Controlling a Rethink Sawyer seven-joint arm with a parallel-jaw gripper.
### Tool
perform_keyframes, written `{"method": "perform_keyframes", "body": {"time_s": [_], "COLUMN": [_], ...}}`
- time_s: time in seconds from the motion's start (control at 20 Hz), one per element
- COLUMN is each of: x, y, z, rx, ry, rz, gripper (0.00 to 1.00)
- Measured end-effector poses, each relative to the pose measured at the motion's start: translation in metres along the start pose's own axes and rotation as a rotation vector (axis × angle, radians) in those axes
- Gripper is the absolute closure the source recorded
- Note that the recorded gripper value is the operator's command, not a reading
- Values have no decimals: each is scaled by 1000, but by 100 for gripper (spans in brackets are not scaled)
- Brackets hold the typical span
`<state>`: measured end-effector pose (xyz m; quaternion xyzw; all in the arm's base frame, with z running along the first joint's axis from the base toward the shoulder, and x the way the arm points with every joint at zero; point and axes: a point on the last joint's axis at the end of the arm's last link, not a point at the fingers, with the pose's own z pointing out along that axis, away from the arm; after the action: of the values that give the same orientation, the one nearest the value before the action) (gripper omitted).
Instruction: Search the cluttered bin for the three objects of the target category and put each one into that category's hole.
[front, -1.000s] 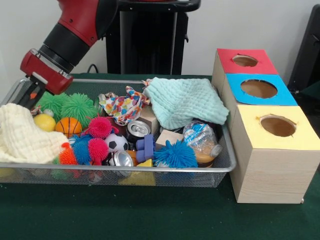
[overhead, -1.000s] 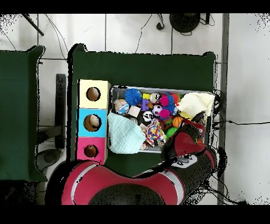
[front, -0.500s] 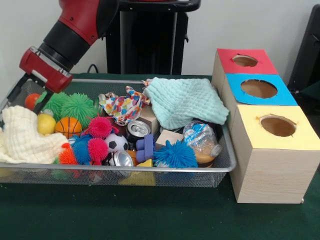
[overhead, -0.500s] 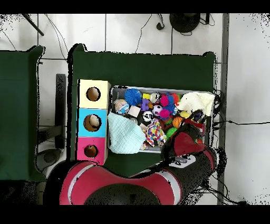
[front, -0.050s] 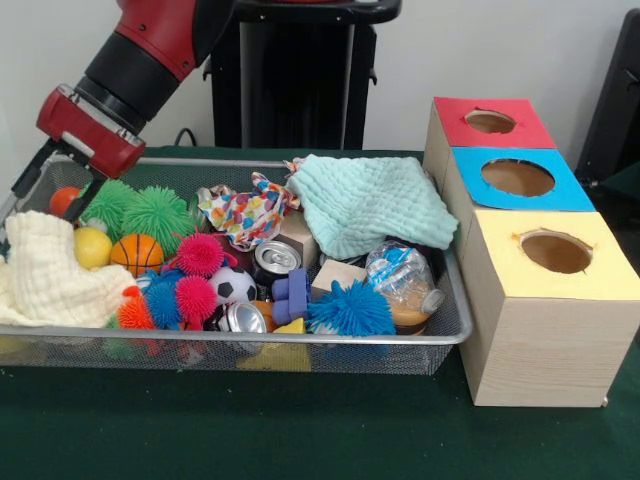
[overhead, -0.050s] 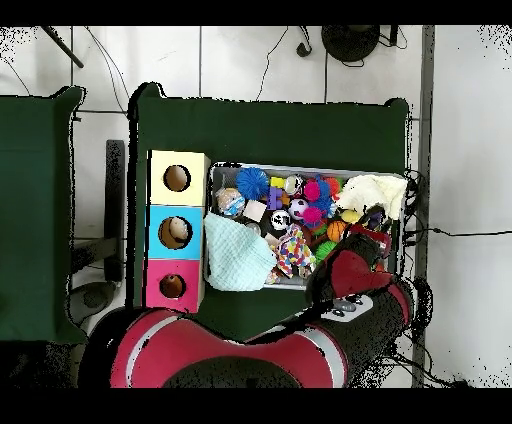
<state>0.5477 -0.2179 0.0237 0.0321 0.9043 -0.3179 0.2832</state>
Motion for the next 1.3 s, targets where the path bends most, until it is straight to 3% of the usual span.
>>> {"method": "perform_keyframes", "body": {"time_s": [0.95,1.15,1.2,1.3], "x": [-24,-32,-36,-37], "y": [5,10,12,12], "z": [6,14,21,23], "rx": [-34,-50,-79,-91], "ry": [-133,-156,-172,-176], "rz": [-21,-42,-76,-89], "gripper": [0,0,0,0]}}
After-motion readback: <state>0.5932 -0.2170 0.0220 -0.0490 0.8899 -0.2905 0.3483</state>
